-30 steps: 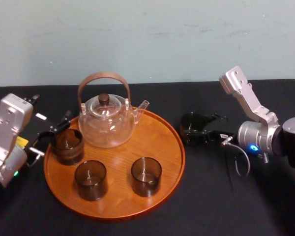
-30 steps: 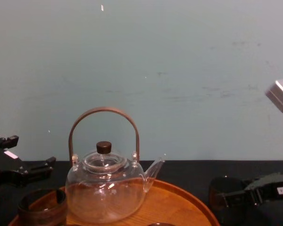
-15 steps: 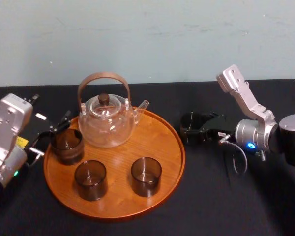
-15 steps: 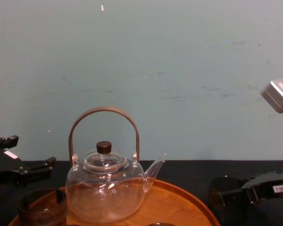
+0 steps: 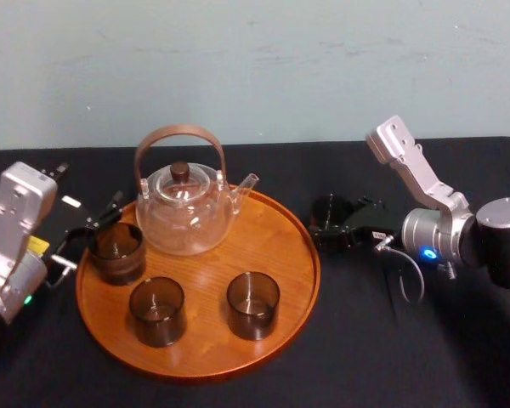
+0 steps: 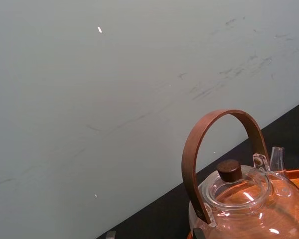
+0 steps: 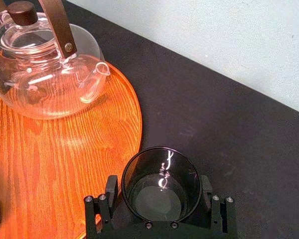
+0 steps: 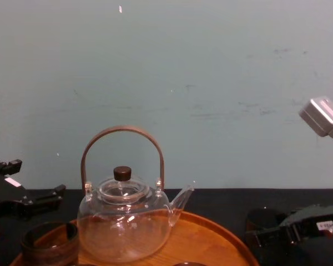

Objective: Pick up the glass from the table and place it on the tray.

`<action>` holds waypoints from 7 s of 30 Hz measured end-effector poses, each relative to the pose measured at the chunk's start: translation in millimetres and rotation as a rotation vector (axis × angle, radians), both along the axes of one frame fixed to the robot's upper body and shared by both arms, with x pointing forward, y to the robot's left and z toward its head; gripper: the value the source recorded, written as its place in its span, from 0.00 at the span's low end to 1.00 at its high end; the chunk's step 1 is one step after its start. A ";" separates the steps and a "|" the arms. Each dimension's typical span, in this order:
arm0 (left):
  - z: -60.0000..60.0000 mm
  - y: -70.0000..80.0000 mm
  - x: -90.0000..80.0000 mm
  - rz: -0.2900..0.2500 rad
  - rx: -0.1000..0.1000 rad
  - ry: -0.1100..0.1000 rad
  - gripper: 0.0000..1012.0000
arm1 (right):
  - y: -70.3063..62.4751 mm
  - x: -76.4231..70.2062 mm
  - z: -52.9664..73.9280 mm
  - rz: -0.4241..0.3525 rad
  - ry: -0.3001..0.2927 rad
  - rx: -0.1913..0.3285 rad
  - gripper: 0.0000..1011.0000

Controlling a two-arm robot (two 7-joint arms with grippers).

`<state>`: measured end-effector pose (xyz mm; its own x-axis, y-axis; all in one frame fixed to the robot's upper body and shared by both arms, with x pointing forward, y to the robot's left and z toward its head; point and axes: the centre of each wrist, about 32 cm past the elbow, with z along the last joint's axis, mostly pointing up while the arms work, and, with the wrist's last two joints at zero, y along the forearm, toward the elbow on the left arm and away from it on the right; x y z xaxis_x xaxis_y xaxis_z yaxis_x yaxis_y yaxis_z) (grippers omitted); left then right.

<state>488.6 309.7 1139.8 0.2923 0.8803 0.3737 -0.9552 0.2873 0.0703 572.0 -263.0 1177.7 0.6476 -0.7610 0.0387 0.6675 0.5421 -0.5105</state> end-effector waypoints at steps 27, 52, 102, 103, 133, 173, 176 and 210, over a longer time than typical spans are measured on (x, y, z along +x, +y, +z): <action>0.0 0.0 0.0 0.000 0.000 0.000 0.99 | -0.7 0.1 0.3 -0.003 0.001 0.006 0.89; 0.0 0.0 0.0 0.000 0.000 0.000 0.99 | -11.3 -12.3 34.3 0.040 -0.080 0.070 0.89; 0.0 0.0 0.0 0.000 0.000 0.000 0.99 | 43.4 6.3 3.2 0.267 -0.080 0.043 0.89; 0.0 0.0 0.0 0.000 0.000 0.000 0.99 | 43.3 6.4 2.1 0.268 -0.077 0.042 0.89; 0.0 0.0 0.0 0.000 0.000 0.000 0.99 | 44.3 6.1 -4.2 0.267 -0.052 0.020 0.89; 0.0 0.0 0.0 0.000 0.000 0.000 0.99 | 13.8 -17.5 4.8 0.296 -0.056 0.061 0.99; 0.0 0.0 0.0 0.000 0.000 0.000 0.99 | 4.6 -25.5 8.3 0.294 -0.061 0.062 0.99; 0.0 0.0 0.0 0.000 0.000 0.000 0.99 | -17.4 -82.5 3.4 -0.144 -0.384 0.185 0.99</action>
